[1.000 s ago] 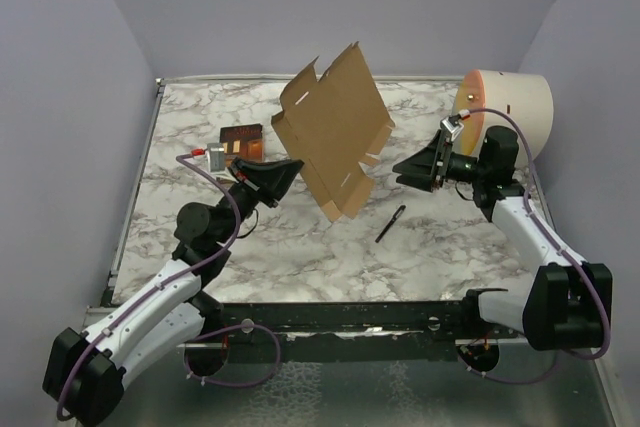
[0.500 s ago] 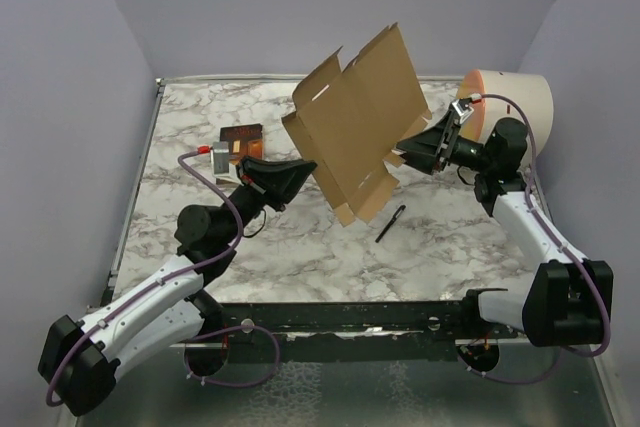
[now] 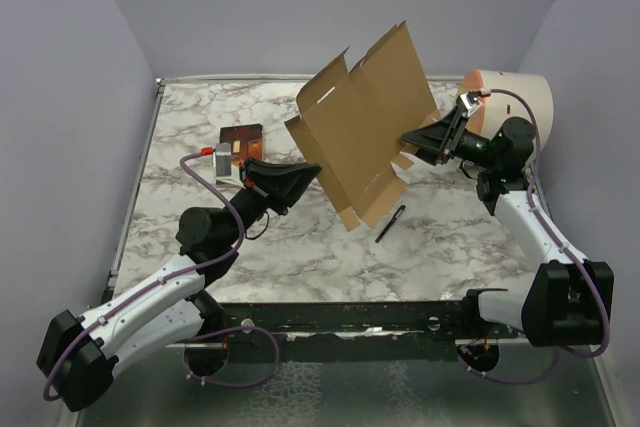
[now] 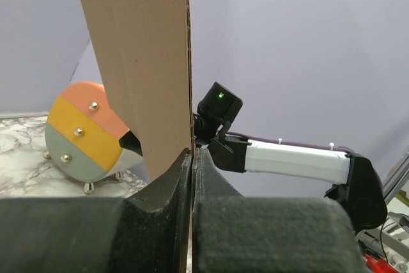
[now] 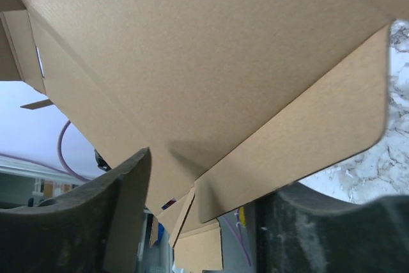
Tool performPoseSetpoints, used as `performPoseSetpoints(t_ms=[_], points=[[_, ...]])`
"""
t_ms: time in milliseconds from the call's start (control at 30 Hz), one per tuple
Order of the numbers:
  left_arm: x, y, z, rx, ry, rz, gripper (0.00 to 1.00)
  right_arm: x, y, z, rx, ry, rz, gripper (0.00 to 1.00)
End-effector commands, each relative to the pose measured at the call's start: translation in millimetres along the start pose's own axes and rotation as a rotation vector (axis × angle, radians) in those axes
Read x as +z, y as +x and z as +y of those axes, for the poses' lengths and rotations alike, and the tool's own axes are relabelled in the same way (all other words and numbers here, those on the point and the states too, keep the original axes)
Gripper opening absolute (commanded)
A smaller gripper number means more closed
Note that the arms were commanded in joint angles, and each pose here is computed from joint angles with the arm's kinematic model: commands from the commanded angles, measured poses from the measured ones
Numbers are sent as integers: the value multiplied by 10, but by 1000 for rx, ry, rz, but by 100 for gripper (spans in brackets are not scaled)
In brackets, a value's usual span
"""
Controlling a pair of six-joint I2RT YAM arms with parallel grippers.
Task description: Fold the paper box
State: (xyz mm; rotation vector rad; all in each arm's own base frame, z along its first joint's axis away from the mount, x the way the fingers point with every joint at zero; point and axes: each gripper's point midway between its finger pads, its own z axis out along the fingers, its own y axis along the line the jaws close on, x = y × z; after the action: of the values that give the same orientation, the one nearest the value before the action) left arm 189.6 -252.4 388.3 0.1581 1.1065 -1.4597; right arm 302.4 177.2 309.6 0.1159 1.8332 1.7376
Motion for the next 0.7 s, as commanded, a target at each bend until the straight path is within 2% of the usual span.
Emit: performPoseSetpoints(t_ms=[0,200,400,567,667], points=[[52,-260,-292,1,86,-73,0,-59,-137,130,-22,-32,-74,52],[34,-221,-268,-7,78,-65,0,-105,-169,178,-19,-47,-91,37],[13,-119,-150,-8,38,-37,0,-161,-180,209,-34,-61,-108,16],[-83,-19,67,14,-57,-18,0,-259,-240,242,-74,-72,-137,8],[-196,20,249,24,-152,-15,15,-330,-264,244,-105,-74,-157,5]])
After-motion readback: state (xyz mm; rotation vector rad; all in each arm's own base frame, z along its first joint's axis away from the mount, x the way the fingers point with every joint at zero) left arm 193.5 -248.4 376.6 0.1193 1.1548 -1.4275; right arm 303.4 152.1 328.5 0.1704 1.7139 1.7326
